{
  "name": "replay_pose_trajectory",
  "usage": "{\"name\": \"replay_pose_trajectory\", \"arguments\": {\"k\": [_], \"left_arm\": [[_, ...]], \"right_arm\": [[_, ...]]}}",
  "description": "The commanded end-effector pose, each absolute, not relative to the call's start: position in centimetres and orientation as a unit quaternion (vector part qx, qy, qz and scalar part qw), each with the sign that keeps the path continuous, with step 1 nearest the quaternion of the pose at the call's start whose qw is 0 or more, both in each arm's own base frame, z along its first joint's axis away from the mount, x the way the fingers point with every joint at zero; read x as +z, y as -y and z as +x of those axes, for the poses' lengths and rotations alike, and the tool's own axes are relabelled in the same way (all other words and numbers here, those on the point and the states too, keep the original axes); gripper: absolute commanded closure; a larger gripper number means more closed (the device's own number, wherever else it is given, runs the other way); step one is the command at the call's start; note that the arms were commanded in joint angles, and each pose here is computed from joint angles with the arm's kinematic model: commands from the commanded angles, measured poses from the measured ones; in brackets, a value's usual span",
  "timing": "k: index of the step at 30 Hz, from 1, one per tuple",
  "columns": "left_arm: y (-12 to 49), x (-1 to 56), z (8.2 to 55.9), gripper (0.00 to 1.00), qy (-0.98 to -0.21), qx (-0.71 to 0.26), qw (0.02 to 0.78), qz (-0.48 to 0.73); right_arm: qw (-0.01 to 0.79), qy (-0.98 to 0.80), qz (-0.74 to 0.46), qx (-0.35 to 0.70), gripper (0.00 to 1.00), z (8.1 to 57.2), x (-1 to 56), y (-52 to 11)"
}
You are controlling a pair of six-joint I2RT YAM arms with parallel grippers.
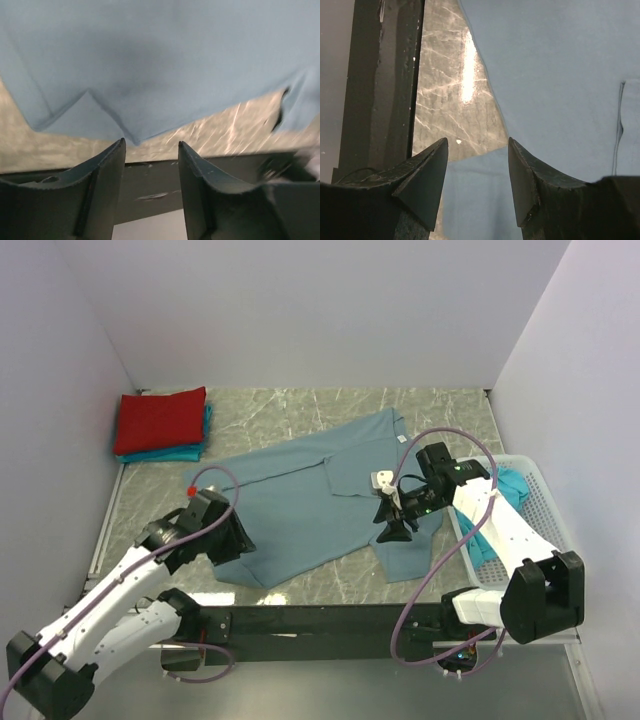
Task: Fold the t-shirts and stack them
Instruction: Fold the tshirt
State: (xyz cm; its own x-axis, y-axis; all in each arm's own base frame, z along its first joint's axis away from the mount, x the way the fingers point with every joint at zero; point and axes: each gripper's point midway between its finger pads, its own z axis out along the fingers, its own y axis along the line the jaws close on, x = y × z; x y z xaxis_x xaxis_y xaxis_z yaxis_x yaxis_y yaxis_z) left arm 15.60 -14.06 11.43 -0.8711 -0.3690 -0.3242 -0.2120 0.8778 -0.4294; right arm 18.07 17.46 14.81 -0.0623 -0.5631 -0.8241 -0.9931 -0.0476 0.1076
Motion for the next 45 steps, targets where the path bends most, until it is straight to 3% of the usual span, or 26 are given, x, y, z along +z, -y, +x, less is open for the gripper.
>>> {"name": "replay_pose_trajectory", "arguments": {"k": [1, 6, 20, 45], "left_arm": [[14.0, 12.0, 17.7, 0.49, -0.889, -0.219, 0.227, -0.331], [12.4, 8.9, 17.1, 0.5, -0.901, -0.114, 0.184, -0.376], [12.9, 5.6, 15.5, 0.4, -0.917, -0.071, 0.13, -0.37], [10.4, 2.9, 11.6, 0.44, -0.942, 0.002, 0.074, -0.329]], "right_arm": [[0.298, -0.628, -0.618, 0.368, 0.42, 18.3, 14.9, -17.5], [0.297, -0.626, -0.619, 0.37, 0.42, 18.1, 14.7, -17.3], [0.297, -0.618, -0.625, 0.374, 0.42, 17.6, 14.7, -17.0], [0.319, -0.608, -0.627, 0.369, 0.42, 17.5, 15.7, -16.7]]}}
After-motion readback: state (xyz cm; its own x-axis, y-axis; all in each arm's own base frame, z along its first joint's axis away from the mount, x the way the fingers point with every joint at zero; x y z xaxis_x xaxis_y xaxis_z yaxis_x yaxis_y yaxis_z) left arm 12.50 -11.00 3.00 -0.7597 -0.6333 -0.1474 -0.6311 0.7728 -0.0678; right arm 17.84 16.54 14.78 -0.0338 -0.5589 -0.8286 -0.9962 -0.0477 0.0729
